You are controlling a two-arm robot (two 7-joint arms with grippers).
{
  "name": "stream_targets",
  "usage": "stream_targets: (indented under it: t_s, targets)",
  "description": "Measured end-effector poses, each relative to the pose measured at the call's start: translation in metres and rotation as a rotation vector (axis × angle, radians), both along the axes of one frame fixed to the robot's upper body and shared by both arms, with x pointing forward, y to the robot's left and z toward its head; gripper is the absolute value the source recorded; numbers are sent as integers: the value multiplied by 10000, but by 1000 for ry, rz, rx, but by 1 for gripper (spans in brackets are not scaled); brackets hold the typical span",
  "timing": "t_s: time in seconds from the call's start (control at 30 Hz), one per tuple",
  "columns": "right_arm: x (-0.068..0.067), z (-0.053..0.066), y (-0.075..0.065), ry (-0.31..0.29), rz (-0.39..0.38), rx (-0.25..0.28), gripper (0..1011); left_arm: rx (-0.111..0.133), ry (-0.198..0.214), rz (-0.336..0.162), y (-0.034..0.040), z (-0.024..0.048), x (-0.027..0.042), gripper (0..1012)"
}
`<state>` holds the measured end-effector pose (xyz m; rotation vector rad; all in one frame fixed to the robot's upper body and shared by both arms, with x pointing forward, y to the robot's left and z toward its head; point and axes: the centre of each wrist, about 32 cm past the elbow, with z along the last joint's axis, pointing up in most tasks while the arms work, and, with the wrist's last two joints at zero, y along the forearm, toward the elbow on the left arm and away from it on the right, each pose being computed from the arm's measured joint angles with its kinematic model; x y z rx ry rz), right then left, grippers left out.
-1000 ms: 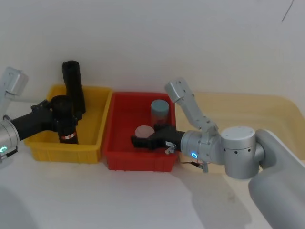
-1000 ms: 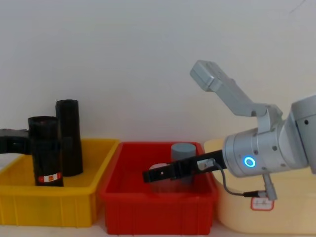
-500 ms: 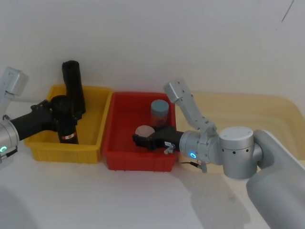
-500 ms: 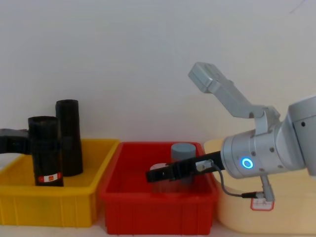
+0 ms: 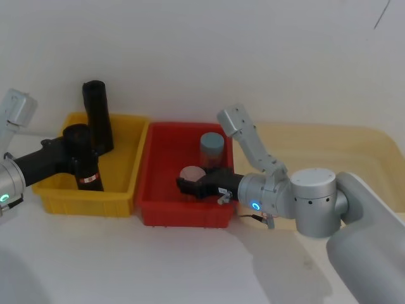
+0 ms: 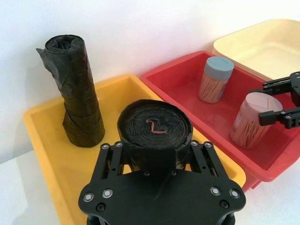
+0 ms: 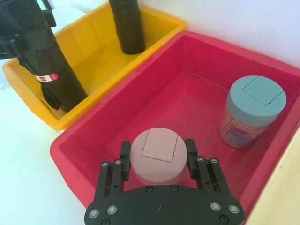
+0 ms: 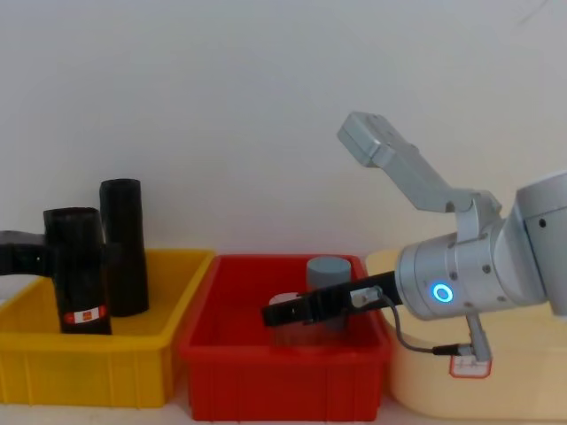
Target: Pick up the garbage bag with the one hand and transfer it to the other hand.
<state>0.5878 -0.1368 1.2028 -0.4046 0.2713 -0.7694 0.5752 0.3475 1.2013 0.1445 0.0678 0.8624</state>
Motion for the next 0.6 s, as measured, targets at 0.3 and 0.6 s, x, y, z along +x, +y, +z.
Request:
stream_targets:
  t_s: [0.3, 0.6]
  targets:
    - [0, -2, 2, 0, 0, 0, 666, 0, 0, 0, 0, 0, 0, 499]
    - [-23, 39, -13, -18, -4, 5, 666, 0, 0, 0, 0, 0, 0, 469]
